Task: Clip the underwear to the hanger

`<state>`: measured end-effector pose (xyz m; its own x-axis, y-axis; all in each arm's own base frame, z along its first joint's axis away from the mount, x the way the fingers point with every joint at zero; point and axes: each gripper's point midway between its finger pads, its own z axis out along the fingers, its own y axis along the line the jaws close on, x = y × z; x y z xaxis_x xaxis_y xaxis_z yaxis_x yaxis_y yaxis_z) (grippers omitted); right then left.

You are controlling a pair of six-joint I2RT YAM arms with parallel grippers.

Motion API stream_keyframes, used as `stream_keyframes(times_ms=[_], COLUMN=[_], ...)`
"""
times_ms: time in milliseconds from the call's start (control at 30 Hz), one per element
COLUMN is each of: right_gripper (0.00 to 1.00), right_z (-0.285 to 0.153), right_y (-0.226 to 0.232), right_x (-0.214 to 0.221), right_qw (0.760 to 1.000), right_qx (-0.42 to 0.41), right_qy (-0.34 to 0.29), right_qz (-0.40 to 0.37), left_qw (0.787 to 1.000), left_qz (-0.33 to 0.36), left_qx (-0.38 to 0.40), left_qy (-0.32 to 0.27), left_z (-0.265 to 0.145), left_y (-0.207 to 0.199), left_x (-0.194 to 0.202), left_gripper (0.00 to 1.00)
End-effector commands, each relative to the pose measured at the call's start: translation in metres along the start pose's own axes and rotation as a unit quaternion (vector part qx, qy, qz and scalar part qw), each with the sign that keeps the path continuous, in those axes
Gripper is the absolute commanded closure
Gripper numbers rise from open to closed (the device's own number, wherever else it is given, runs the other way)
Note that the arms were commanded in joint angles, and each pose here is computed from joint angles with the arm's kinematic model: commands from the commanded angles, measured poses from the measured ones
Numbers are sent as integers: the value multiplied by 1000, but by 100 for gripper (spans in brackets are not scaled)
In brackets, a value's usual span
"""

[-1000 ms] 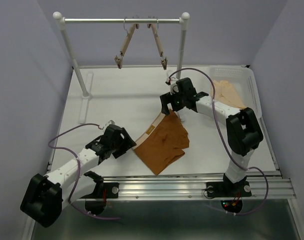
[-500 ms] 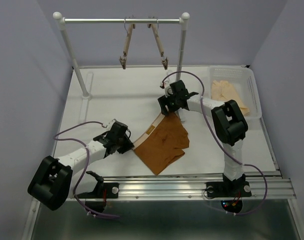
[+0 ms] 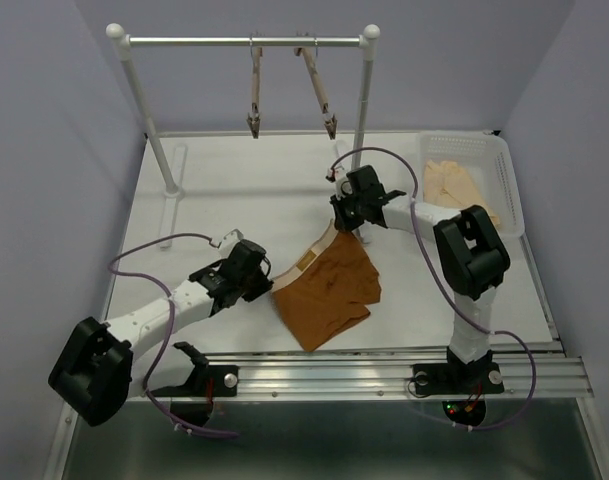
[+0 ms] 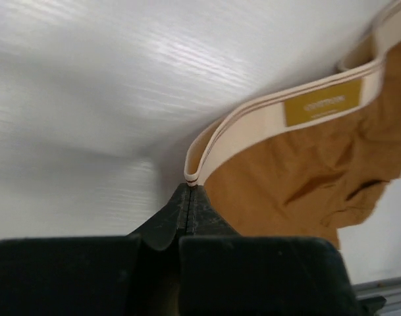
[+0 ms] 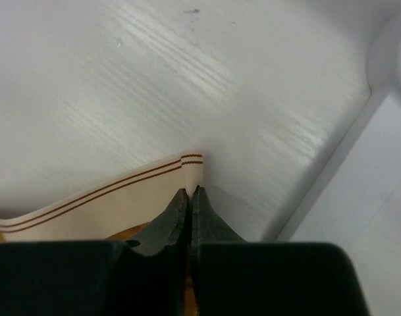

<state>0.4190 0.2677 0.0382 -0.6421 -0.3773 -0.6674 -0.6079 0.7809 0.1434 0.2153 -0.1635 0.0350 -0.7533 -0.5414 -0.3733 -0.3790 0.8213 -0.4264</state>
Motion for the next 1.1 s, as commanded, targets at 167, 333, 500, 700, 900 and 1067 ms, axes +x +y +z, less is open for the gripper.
stream_keyframes(times_ms=[167,333,500,700,900,1067], right_gripper=[99,99,99,99,98,96], right_z=[-120,-196,-253,-326,-369,-356], right_y=[22,15,14,6,-8,0], right_x=[-73,-98,-110,-122,-115,-111], right_qw=[982,957,936,904,886,903], right_qx=[14,76,109,171,232,205], right_qy=[-187,-279,-335,-391,-401,-379], right_qz=[-24,-19,-20,-11,8,0], left_qw=[975,957,929,894,886,924], left_qz=[71,119,141,209,225,127], left_qx=[173,230,303,363,371,324], left_qy=[-123,-129,-160,-162,-163,-159], left_z=[-96,-140,-198,-250,-268,-246], left_y=[-109,-143,-178,-212,-218,-189], left_x=[-30,-8,1,36,53,41], left_gripper=[100,100,100,100,100,100])
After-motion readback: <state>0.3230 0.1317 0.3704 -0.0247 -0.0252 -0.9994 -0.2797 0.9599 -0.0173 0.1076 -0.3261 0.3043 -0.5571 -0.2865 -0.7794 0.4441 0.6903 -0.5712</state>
